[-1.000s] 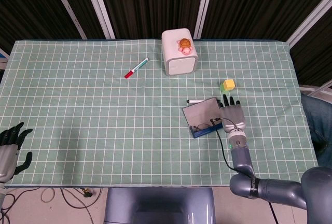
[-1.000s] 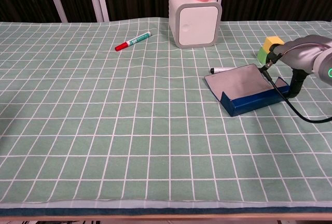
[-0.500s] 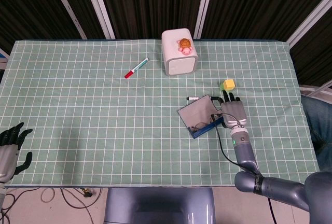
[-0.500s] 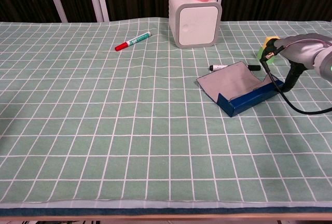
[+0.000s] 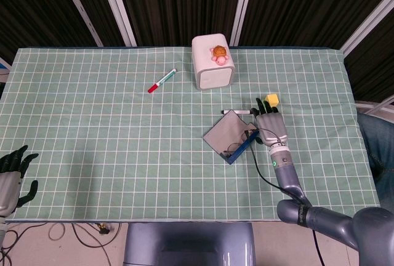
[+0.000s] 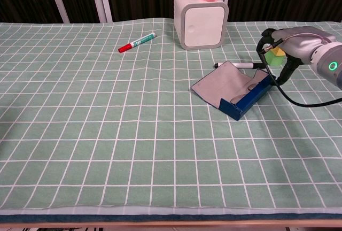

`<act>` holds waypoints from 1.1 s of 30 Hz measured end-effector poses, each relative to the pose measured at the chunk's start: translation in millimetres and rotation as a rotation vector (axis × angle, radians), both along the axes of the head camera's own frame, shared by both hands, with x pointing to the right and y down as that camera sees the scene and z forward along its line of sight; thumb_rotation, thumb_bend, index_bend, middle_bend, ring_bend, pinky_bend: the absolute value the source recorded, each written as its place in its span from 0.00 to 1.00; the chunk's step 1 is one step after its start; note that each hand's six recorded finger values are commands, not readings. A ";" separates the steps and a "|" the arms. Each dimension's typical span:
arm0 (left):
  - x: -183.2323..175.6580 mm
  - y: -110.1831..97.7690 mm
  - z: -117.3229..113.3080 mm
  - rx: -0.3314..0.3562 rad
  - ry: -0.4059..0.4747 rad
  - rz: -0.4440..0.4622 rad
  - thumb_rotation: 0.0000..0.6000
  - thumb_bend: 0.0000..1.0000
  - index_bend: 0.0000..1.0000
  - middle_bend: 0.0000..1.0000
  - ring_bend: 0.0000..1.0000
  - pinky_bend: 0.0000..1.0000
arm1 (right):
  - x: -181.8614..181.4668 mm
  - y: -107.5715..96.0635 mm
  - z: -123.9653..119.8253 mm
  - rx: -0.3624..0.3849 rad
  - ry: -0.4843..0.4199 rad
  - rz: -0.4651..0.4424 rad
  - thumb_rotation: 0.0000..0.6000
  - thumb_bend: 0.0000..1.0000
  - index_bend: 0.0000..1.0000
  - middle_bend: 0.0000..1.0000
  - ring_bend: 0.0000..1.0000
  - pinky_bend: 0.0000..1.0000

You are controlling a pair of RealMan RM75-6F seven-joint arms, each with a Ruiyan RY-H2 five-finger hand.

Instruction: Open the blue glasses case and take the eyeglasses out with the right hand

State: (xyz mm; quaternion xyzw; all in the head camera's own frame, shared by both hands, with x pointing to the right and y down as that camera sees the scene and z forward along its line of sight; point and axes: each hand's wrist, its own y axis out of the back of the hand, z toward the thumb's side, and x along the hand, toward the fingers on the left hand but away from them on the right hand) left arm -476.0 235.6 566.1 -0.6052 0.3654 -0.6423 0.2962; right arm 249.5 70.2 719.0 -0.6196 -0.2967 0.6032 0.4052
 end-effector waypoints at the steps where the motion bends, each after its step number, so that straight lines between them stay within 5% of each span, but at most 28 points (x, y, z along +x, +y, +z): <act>1: 0.1 0.1 0.1 0.000 0.000 0.001 1.00 0.46 0.17 0.00 0.00 0.08 | -1.4 -0.2 0.6 0.003 -0.004 -0.004 1.00 0.20 0.26 0.08 0.11 0.24; 33: -2.2 -1.6 -0.4 0.004 0.000 -0.009 1.00 0.46 0.16 0.00 0.00 0.08 | -60.1 -17.1 28.6 0.002 -0.073 -0.039 1.00 0.20 0.26 0.09 0.11 0.24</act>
